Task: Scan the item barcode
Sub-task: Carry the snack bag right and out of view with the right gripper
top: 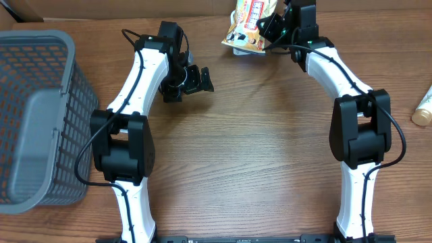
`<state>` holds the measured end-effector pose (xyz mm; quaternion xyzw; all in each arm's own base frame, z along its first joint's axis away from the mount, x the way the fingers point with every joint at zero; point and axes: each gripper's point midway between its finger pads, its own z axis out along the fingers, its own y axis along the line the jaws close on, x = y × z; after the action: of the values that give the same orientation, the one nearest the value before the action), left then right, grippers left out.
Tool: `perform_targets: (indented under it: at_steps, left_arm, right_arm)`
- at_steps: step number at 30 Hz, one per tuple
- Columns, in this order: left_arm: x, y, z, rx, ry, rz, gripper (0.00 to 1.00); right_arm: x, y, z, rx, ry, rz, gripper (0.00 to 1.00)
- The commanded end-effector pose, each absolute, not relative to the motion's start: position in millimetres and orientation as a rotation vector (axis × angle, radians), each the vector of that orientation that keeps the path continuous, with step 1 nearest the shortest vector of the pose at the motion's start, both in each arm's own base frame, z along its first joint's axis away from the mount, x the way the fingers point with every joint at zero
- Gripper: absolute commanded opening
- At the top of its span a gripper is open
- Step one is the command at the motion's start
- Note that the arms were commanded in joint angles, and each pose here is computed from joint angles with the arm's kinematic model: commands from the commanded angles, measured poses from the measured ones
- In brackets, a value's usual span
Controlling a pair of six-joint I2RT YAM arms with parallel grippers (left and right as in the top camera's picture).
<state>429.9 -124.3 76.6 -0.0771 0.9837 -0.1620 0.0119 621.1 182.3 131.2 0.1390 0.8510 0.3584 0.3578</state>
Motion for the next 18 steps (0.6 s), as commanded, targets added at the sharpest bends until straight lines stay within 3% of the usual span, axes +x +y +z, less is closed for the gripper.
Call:
perform_targets:
  at_steps: [1,6,9,18]
  left_arm:
    - [430,-128,75,-0.237,3.070,-0.496,1.00]
    - [431,-127,74,-0.236,3.068,-0.489,1.00]
    - [431,-125,74,-0.238,3.068,-0.467,1.00]
    - [430,-126,74,-0.235,3.070,-0.467,1.00]
  right_arm:
    - [627,131,198,0.400,2.081,0.895,0.04]
    - [613,30,250,0.546,2.013,0.735,0.04]
    - [593,-44,258,0.718,2.002,0.609,0.04]
    - [485,-254,188,1.337,2.029,0.142,0.04]
